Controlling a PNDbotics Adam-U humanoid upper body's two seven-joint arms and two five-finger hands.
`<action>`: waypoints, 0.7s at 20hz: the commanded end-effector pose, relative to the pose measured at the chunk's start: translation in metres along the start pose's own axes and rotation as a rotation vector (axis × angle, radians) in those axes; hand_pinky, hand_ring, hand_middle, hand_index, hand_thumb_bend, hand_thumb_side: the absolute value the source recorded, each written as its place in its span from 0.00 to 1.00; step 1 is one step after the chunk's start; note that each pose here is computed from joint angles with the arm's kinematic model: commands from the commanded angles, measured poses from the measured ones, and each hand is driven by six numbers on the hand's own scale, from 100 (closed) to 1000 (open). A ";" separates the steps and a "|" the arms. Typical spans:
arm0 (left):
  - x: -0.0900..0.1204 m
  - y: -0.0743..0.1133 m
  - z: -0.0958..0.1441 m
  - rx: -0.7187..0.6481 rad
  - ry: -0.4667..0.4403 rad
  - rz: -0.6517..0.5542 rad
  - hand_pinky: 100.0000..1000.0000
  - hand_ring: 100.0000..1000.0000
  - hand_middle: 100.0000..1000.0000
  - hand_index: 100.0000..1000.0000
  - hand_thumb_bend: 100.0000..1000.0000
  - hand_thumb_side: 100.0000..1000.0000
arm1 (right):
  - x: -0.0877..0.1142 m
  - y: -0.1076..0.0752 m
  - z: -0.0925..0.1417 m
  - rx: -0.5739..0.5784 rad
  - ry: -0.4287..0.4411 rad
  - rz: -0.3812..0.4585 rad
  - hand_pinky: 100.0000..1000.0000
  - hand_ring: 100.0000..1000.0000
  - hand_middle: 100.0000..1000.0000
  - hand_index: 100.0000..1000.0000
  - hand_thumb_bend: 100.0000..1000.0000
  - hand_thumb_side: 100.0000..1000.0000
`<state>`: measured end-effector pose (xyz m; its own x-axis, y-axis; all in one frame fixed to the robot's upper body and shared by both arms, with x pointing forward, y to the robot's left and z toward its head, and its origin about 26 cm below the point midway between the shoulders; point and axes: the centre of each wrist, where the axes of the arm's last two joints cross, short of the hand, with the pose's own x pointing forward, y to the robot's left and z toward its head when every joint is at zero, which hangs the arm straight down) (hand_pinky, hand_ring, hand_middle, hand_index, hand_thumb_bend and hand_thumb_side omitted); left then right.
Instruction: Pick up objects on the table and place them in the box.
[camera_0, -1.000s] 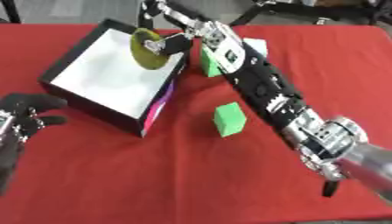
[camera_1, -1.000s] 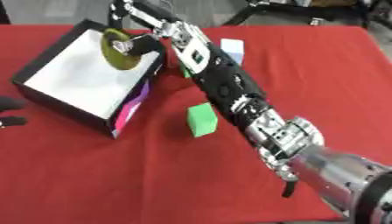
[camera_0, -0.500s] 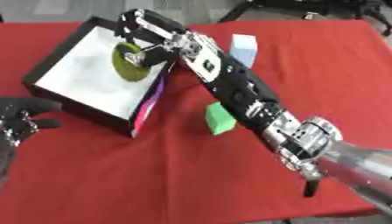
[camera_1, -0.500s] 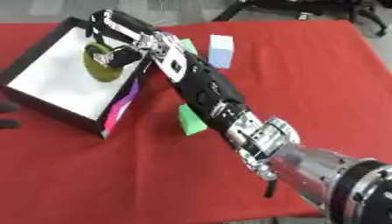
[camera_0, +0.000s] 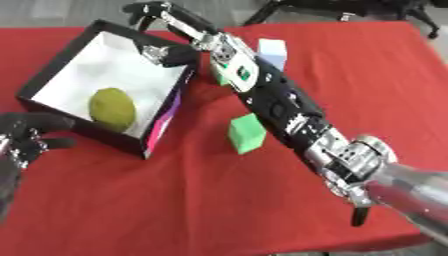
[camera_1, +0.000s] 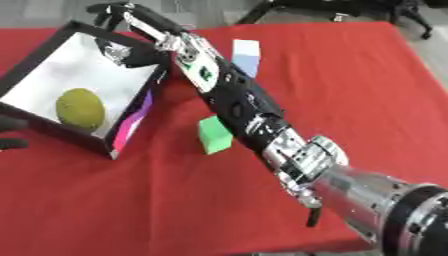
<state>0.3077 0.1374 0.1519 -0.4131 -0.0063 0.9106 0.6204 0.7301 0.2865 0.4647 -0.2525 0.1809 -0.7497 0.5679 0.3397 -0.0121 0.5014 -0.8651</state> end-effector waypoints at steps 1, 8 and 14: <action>0.001 0.006 0.004 0.030 0.002 -0.019 0.71 0.79 0.61 0.68 0.00 0.88 | 0.001 -0.039 0.008 -0.017 -0.020 0.056 0.97 0.72 0.75 0.94 0.00 0.26; -0.010 0.011 0.016 0.087 0.049 -0.022 0.71 0.79 0.62 0.68 0.00 0.89 | -0.022 -0.075 0.053 -0.020 0.098 0.090 0.99 0.78 0.80 0.96 0.00 0.21; -0.015 0.015 0.022 0.115 0.070 -0.030 0.71 0.79 0.62 0.68 0.00 0.89 | -0.050 -0.079 0.094 0.020 0.232 0.072 1.00 0.84 0.85 0.96 0.00 0.31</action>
<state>0.3073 0.1586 0.1306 -0.3594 -0.0604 0.9312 0.5455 0.7960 0.2622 0.4432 -0.3647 0.1827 -0.5923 0.7113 0.3785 -0.0075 0.4649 -0.8853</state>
